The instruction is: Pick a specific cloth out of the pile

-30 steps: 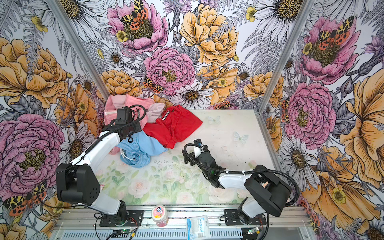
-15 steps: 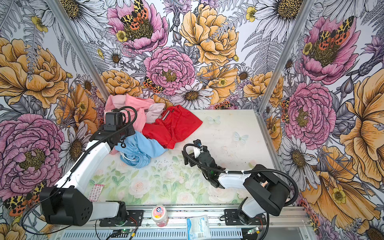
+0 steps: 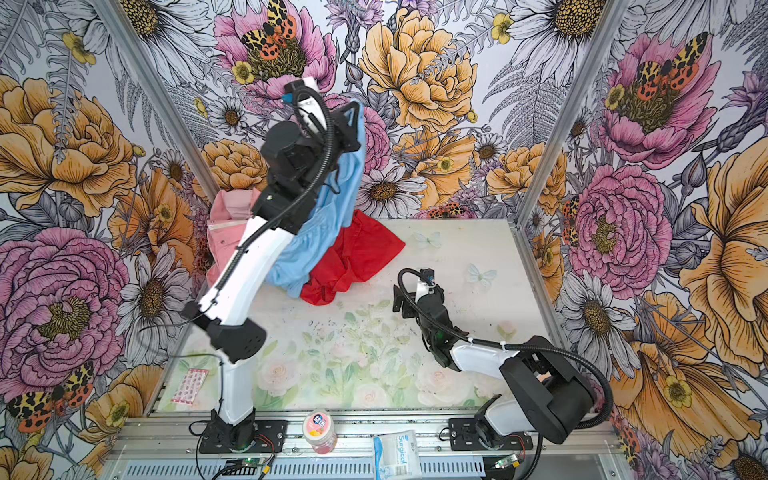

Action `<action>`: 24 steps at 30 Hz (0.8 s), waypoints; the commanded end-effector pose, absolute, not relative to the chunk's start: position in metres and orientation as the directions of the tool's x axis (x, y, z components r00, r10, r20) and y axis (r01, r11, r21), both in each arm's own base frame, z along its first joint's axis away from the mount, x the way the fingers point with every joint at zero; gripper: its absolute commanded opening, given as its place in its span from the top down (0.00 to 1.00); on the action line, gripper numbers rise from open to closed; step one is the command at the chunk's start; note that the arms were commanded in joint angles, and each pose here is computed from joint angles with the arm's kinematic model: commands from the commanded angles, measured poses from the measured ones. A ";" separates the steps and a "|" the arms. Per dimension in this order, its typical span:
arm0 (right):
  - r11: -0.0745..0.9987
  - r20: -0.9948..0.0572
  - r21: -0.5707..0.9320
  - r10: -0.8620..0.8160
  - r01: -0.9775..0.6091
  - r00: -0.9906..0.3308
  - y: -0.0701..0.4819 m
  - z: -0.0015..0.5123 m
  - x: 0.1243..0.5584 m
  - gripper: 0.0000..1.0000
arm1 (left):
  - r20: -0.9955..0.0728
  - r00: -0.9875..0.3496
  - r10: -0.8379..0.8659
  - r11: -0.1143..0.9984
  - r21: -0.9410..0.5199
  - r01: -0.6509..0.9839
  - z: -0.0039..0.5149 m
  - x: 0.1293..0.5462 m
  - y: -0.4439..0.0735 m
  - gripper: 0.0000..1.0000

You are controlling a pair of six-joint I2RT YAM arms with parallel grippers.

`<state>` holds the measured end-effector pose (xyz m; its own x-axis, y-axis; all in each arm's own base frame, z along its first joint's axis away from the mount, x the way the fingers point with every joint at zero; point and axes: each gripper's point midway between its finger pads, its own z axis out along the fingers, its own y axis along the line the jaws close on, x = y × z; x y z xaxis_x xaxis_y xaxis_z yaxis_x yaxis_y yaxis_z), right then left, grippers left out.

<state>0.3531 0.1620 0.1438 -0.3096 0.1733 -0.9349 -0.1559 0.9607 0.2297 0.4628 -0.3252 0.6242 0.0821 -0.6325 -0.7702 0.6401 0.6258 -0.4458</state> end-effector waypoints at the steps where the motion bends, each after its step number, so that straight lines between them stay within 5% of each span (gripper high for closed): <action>1: 0.971 -0.945 0.239 0.234 0.005 -0.228 0.116 0.157 0.346 0.00 | -0.643 0.030 -0.765 0.433 -0.479 0.764 0.620 0.461 -0.364 1.00; 3: 0.974 -0.956 0.222 0.226 0.043 -0.186 0.103 0.166 0.340 0.01 | -0.674 0.030 -0.738 0.467 -0.479 0.744 0.593 0.473 -0.380 1.00; 6: 0.970 -0.958 0.233 0.240 0.066 -0.154 0.092 0.169 0.333 0.00 | -0.865 0.090 -0.494 0.664 -0.308 0.681 0.548 0.475 -0.410 1.00; 7: 0.969 -0.958 0.239 0.245 0.062 -0.150 0.093 0.170 0.333 0.01 | -0.921 0.085 -0.380 0.741 -0.247 0.625 0.528 0.480 -0.414 0.88; 8: 0.969 -0.957 0.239 0.245 0.056 -0.152 0.094 0.170 0.334 0.01 | -0.964 0.046 -0.262 0.809 -0.193 0.555 0.503 0.488 -0.411 0.55; 10: 0.970 -0.955 0.238 0.242 0.041 -0.170 0.100 0.166 0.337 0.01 | -0.995 -0.060 -0.078 0.908 -0.096 0.408 0.458 0.500 -0.388 0.05; 15: 0.973 -0.948 0.229 0.229 0.022 -0.219 0.110 0.155 0.346 0.00 | -0.934 -0.225 0.278 0.941 0.219 0.257 0.388 0.468 -0.322 0.01; 24: 0.969 -0.833 0.232 0.154 -0.083 -0.531 0.144 0.102 0.394 0.01 | -0.849 -0.351 0.396 0.893 0.266 0.364 0.303 0.375 -0.196 0.01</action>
<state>0.3826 0.1180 0.1180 -0.4083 0.1931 -0.8922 0.0146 0.9786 0.2051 0.3842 -0.2189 0.3326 -0.3308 0.3408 -0.8801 0.3164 0.9186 0.2368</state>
